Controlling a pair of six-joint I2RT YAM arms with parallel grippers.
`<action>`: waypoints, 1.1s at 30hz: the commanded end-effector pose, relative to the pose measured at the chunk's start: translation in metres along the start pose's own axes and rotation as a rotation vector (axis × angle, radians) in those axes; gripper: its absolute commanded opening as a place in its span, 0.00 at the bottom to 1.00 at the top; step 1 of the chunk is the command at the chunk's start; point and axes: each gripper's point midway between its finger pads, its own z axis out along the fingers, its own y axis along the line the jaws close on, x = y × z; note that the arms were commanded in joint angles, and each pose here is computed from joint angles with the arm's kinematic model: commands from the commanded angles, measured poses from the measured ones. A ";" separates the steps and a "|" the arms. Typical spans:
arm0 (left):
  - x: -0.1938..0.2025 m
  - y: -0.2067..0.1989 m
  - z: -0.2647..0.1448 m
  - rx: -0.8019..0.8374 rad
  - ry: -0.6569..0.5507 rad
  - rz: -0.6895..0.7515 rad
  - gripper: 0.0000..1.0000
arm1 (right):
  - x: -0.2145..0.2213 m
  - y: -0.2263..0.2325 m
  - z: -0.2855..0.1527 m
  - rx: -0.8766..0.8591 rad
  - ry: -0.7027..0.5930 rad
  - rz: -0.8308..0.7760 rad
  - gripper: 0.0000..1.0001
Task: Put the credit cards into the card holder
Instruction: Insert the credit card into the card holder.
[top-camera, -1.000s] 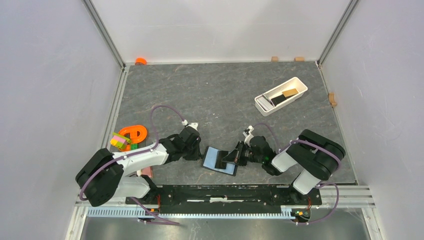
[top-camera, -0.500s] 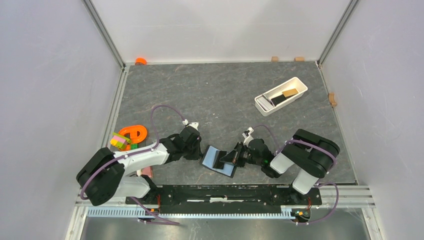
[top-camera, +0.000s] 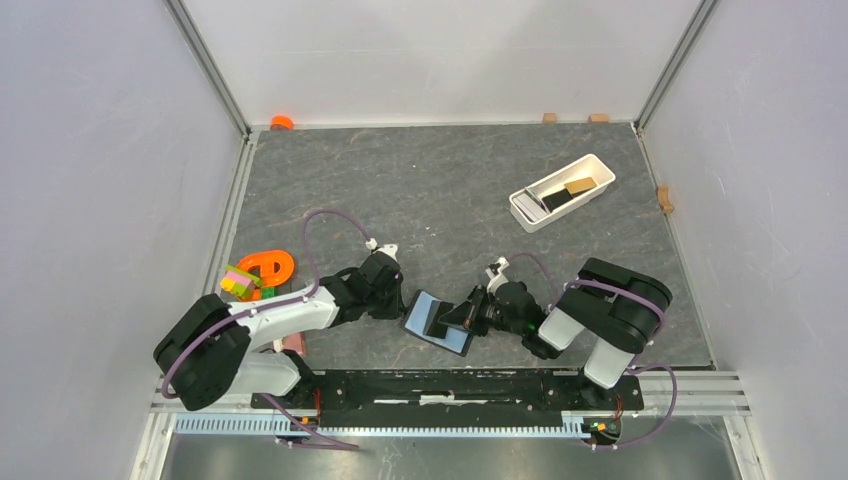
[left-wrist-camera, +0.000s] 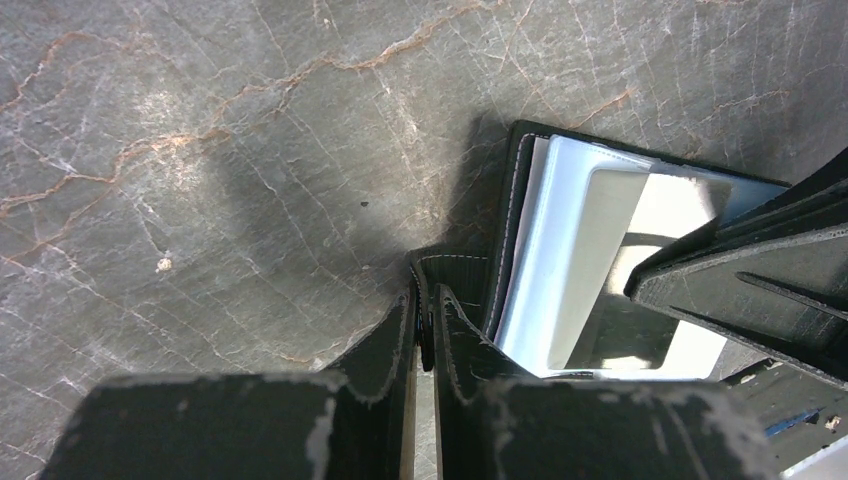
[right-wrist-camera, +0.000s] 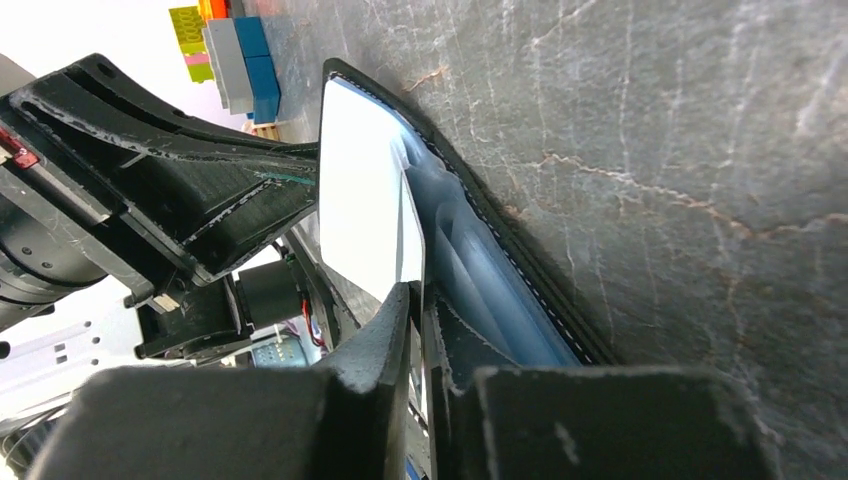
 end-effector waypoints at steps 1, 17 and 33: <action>0.025 0.018 0.004 -0.046 0.084 0.036 0.02 | -0.001 -0.021 0.003 0.090 -0.021 -0.039 0.18; 0.017 0.012 -0.008 -0.021 0.050 0.031 0.02 | -0.047 -0.023 -0.017 0.329 -0.173 -0.390 0.54; 0.018 -0.002 -0.008 0.049 0.060 0.010 0.02 | -0.039 0.002 -0.027 0.348 -0.114 -0.549 0.53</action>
